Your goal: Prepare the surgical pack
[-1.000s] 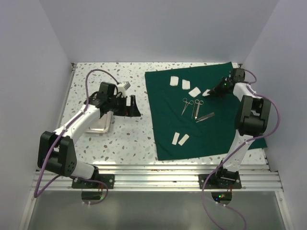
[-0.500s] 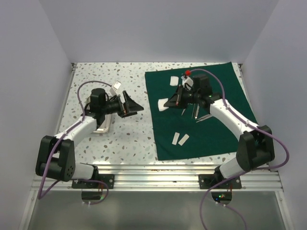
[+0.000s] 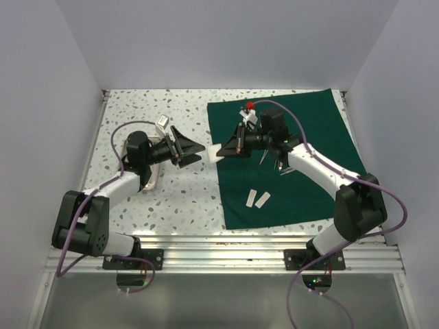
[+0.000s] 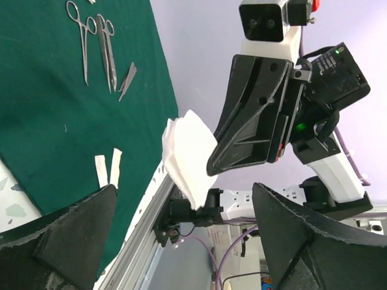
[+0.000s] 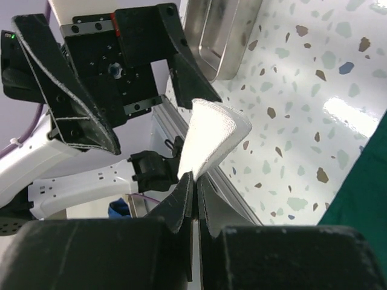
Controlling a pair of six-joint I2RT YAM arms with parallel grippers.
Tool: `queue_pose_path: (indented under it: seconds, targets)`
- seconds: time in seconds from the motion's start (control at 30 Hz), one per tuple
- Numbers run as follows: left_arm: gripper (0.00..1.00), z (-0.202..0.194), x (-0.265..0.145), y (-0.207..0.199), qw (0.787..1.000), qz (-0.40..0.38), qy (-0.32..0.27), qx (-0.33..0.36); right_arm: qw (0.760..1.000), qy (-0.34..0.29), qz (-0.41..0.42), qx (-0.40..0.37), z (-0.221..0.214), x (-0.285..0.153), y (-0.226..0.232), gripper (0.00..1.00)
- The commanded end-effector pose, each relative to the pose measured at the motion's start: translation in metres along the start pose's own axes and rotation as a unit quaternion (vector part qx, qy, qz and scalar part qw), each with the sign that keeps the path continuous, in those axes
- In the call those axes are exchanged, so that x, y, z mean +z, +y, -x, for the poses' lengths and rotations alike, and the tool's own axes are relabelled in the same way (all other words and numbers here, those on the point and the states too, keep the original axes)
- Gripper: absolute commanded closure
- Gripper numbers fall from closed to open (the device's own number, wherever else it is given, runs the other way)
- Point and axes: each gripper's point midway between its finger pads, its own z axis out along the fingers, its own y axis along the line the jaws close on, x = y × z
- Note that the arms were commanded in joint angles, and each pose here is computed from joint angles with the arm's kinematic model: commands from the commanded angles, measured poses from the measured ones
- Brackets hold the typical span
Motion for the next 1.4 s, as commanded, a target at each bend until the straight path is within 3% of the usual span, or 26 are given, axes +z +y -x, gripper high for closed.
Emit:
queue_pose_path:
  seconds: [0.0,0.33,0.47,0.83,1.1,1.2,1.23,1.3,1.33,1.37]
  targets:
    - [0.04,0.004,0.003,-0.009,1.000,-0.022,-0.006,-0.003,0.999,-0.010,0.044,-0.024,0.010,0.001,0.030,1.00]
    - [0.12,0.009,0.012,-0.004,0.999,-0.028,0.006,-0.046,0.998,0.003,0.052,-0.034,0.003,0.016,0.034,1.00]
    - [0.23,0.008,0.012,-0.010,0.996,-0.053,0.008,-0.067,0.998,0.011,0.046,-0.040,-0.002,0.023,0.031,1.00]
    - [0.38,0.002,0.011,-0.005,0.995,-0.055,0.028,-0.081,0.998,0.011,0.032,-0.053,-0.002,0.036,0.020,1.00]
    - [0.67,0.001,0.012,0.003,0.994,-0.050,0.034,-0.091,0.998,0.015,0.030,-0.061,0.000,0.039,0.019,1.00]
    - [0.88,0.002,0.012,0.006,0.994,-0.049,0.035,-0.092,0.997,0.017,0.024,-0.066,0.001,0.039,0.018,1.00]
    - [1.00,0.004,0.011,0.007,0.994,-0.049,0.033,-0.091,0.998,0.024,0.016,-0.060,-0.002,0.039,0.014,0.94]
    - [1.00,0.006,0.009,0.012,0.995,-0.045,0.031,-0.088,0.997,0.028,0.006,-0.066,-0.001,0.039,0.013,0.77]
    - [1.00,0.012,0.006,0.015,0.995,-0.041,0.025,-0.084,0.998,0.036,-0.015,-0.055,-0.004,0.037,0.006,0.59]
    - [1.00,0.014,0.004,0.022,0.995,-0.029,0.023,-0.094,0.997,0.038,-0.030,-0.065,-0.004,0.035,0.001,0.52]
